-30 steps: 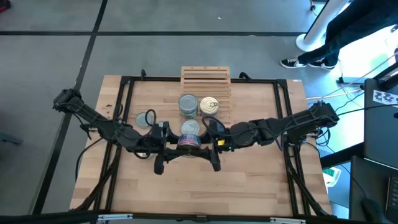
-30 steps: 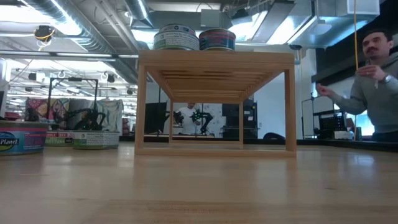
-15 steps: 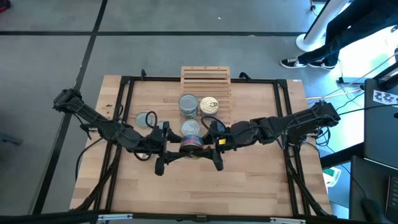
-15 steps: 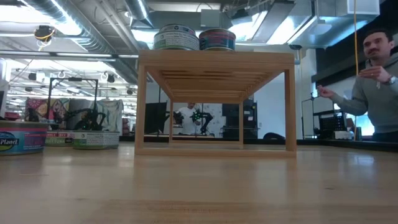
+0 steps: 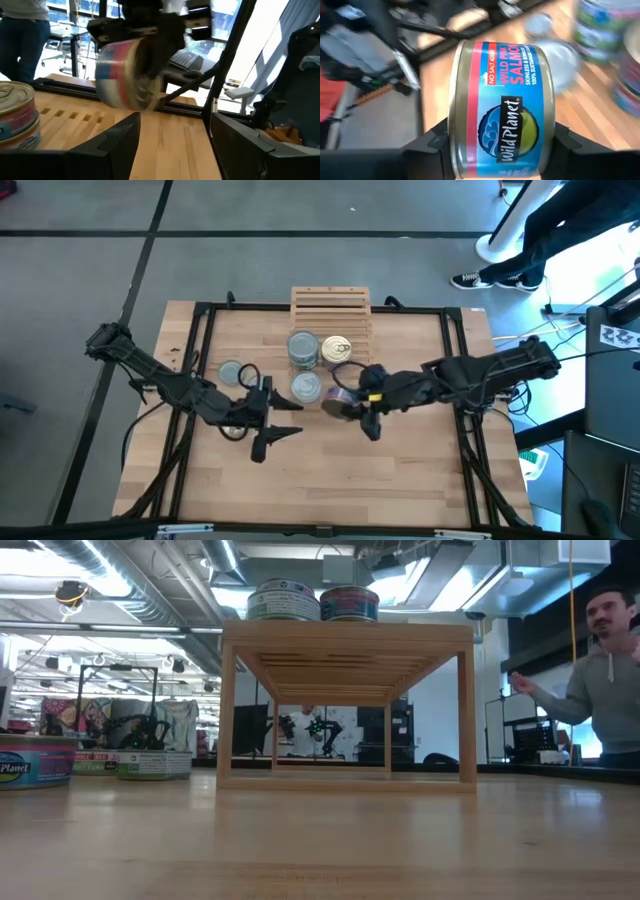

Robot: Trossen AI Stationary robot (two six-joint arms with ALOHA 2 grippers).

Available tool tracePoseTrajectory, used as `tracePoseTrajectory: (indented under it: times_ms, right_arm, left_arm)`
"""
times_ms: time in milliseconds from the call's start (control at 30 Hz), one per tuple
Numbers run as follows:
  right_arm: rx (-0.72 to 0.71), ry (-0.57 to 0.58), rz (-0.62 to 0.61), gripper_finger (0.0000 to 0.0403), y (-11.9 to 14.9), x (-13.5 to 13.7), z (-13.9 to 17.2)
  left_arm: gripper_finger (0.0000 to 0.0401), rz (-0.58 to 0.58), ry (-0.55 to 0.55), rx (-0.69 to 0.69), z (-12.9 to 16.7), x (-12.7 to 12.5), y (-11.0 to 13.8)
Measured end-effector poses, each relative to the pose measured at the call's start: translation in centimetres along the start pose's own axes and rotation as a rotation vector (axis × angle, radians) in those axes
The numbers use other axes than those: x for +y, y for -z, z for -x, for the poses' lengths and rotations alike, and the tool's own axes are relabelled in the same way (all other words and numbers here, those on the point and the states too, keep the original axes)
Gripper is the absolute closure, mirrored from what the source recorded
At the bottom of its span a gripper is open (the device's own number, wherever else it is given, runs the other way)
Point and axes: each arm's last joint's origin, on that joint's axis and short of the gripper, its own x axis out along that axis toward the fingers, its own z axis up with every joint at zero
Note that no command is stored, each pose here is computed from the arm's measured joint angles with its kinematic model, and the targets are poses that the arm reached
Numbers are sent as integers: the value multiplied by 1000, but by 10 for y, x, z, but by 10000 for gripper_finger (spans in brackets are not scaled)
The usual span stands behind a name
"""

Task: Stack canned seafood by type on shelf
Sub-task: Put the blue tuna can on the shelf

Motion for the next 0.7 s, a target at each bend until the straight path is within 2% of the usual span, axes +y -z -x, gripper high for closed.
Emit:
tracePoseTrajectory:
  times_ms: [233,500,600,700]
  right_arm:
    - [139,112,-39,213,12,-13,5]
    - [236,83,-134,213,3,-40,3]
    - [243,105,-127,213,-1,-51,8]
    - [236,69,-127,213,-7,-56,15]
  left_arm:
    - [164,-10,-5,18,0,1,2]
    - [164,21,-25,72,0,2,8]
    - [164,34,-34,99,1,3,11]
    - [164,38,-40,114,1,4,13]
